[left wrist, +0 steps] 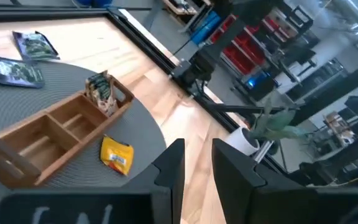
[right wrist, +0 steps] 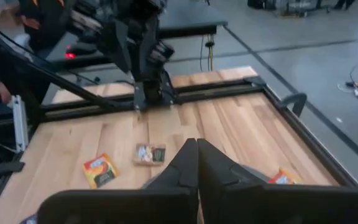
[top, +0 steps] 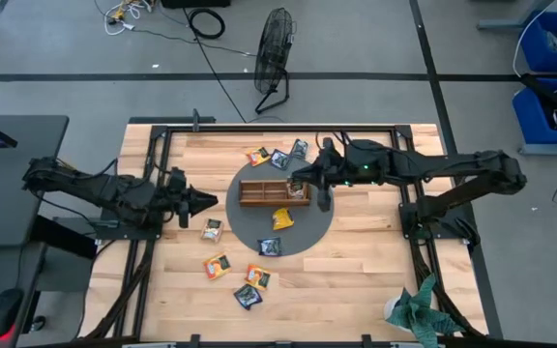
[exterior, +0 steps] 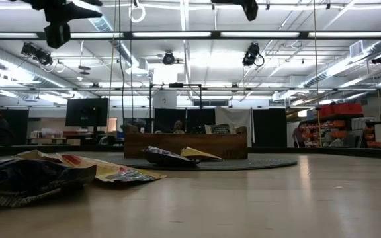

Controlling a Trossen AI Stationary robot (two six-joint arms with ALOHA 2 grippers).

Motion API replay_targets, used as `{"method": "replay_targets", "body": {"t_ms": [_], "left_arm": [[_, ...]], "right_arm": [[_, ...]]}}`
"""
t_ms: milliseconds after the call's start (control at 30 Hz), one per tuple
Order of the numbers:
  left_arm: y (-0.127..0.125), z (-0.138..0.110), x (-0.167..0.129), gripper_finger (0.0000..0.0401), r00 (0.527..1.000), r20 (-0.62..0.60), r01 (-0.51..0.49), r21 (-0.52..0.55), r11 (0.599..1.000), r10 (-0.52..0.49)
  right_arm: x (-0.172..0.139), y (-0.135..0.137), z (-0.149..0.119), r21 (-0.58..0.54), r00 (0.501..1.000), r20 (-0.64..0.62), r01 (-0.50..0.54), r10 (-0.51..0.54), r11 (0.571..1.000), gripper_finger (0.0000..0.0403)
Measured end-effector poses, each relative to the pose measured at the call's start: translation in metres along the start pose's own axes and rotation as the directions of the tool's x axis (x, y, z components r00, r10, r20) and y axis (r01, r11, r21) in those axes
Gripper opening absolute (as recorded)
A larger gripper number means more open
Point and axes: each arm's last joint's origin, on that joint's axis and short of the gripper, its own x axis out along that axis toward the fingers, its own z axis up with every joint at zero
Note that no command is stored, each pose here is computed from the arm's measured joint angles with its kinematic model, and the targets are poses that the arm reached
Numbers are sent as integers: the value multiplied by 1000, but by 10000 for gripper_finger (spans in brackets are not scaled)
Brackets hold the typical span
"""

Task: Pick & Place Tea
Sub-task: Put the brown tea bag into the right section of the wooden organizer

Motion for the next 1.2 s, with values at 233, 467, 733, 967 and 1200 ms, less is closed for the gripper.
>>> {"method": "replay_targets", "body": {"t_ms": [233,467,733,967,1200], "left_arm": [[15,-24,-8,83,999,-2,-45,-34,998,45],[40,-65,-10,83,983,-167,-118,-229,966,80],[52,-90,-15,83,960,-265,-217,-484,847,95],[61,-105,-25,83,906,-395,-378,-593,711,152],[66,-111,-32,88,858,-478,-469,-576,670,190]], "right_arm": [[-11,-2,-11,75,999,40,-4,1,997,0],[-15,-3,-16,73,1000,15,19,-20,997,0],[-15,-3,-16,58,1000,8,19,-20,998,0],[-14,-3,-17,37,1000,3,17,-17,999,0],[-14,-3,-18,32,1000,-4,17,-17,999,0]]}}
